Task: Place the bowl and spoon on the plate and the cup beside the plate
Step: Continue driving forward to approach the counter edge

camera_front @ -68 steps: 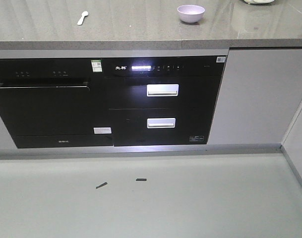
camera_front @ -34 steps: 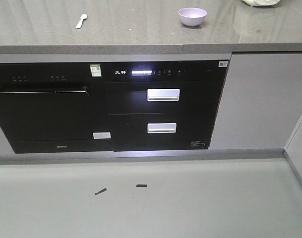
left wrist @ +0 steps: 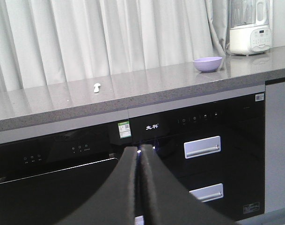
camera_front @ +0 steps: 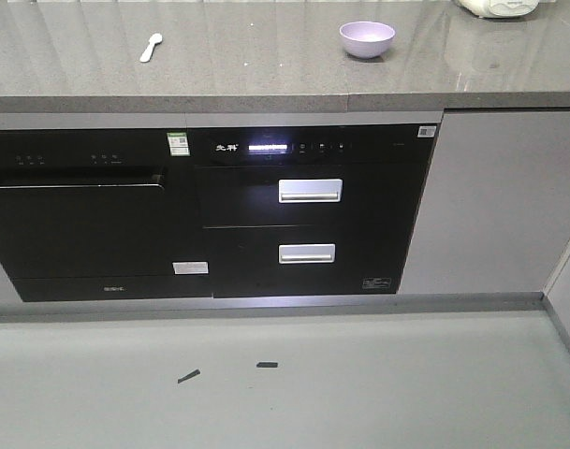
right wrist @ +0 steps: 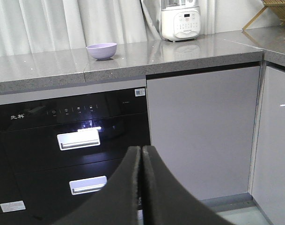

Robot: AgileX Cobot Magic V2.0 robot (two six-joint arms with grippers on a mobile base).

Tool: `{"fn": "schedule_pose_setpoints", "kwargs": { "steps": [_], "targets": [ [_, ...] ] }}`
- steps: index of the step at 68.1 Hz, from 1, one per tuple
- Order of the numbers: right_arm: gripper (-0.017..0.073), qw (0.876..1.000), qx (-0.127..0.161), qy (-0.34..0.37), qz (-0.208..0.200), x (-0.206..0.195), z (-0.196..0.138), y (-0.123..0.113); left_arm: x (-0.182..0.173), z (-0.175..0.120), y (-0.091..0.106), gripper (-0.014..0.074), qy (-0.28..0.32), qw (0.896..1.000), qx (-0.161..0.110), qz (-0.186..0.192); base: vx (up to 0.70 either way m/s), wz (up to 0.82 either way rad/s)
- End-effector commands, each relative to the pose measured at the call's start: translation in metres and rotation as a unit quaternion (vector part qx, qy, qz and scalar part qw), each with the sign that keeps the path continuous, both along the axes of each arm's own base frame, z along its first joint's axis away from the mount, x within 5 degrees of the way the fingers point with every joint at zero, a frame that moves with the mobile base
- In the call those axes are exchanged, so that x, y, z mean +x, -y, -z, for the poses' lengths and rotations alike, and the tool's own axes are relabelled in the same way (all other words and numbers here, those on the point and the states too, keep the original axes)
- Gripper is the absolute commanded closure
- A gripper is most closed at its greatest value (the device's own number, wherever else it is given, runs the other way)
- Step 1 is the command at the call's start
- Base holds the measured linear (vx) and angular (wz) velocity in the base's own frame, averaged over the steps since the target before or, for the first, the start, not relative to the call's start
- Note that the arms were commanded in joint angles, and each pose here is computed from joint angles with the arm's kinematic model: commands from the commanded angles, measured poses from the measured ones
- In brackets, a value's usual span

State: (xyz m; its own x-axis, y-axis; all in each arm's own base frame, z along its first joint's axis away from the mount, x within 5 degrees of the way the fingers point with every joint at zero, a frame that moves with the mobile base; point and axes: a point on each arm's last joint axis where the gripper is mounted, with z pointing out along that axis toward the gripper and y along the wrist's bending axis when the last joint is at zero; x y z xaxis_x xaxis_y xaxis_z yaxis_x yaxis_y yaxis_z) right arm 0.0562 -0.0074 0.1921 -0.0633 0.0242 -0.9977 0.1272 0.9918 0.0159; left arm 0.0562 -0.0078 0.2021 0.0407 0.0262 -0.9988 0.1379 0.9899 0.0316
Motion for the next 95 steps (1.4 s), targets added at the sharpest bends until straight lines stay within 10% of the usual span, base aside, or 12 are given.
{"fn": "schedule_pose_setpoints", "kwargs": {
  "steps": [1, 95],
  "targets": [
    [0.0564, 0.999, -0.01, 0.034, -0.001, 0.0, -0.0021, -0.0003, 0.0022, 0.0048, 0.0012, 0.0599, 0.011, 1.0, -0.007, 0.006, 0.11, 0.0],
    [0.0564, 0.999, -0.01, 0.034, -0.001, 0.0, -0.0021, -0.0003, 0.0022, 0.0048, 0.0012, 0.0599, 0.011, 1.0, -0.007, 0.006, 0.08, 0.0]
  ]
}}
